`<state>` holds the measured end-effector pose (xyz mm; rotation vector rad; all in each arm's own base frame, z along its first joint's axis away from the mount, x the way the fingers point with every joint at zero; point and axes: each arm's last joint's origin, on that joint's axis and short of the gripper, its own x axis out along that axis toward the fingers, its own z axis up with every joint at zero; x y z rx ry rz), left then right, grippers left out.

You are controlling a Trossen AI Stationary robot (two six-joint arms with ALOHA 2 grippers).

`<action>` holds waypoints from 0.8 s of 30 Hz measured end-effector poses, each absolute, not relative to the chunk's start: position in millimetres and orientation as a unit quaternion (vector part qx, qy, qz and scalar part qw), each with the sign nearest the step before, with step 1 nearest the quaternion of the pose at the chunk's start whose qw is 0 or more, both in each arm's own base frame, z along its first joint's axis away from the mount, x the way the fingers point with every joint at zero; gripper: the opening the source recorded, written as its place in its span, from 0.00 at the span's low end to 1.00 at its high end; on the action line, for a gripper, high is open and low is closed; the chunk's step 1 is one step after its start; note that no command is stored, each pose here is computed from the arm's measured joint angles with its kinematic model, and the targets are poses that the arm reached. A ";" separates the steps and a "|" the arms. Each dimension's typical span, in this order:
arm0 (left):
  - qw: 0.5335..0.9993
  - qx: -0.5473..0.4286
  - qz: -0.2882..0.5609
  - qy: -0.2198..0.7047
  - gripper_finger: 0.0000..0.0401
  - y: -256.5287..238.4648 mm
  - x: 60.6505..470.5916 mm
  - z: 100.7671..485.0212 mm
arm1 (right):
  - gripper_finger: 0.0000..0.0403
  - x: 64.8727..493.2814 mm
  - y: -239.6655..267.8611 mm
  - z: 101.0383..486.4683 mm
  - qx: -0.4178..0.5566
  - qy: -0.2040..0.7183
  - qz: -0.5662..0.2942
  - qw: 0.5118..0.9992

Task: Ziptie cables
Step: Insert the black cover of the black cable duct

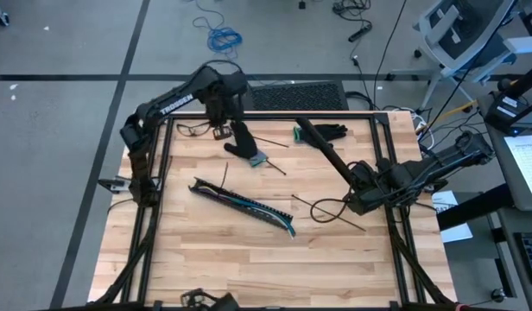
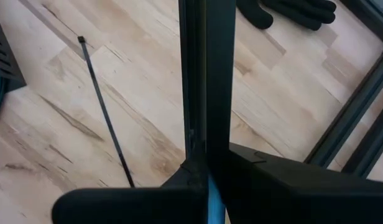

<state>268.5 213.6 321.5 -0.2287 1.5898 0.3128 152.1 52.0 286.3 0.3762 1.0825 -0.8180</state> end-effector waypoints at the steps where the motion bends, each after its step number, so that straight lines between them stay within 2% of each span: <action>1: 0.679 -0.111 0.145 0.711 0.00 217.3 268.9 313.6 | 0.02 151.9 52.2 286.3 0.172 0.498 -0.375 0.762; 6: 0.680 -0.173 0.047 0.711 0.00 200.4 270.4 288.5 | 0.02 151.9 52.1 286.3 0.169 0.498 -0.375 0.763; 11: 0.617 -0.128 -0.052 0.774 0.00 171.1 272.0 235.7 | 0.02 150.5 54.8 283.4 0.157 0.496 -0.374 0.768; 17: 0.583 -0.123 -0.085 0.798 0.00 143.9 266.0 190.0 | 0.02 149.3 57.3 282.4 0.153 0.493 -0.371 0.772; 24: 0.614 -0.069 -0.043 0.785 0.00 124.3 274.4 155.8 | 0.02 149.9 57.4 282.7 0.145 0.487 -0.371 0.777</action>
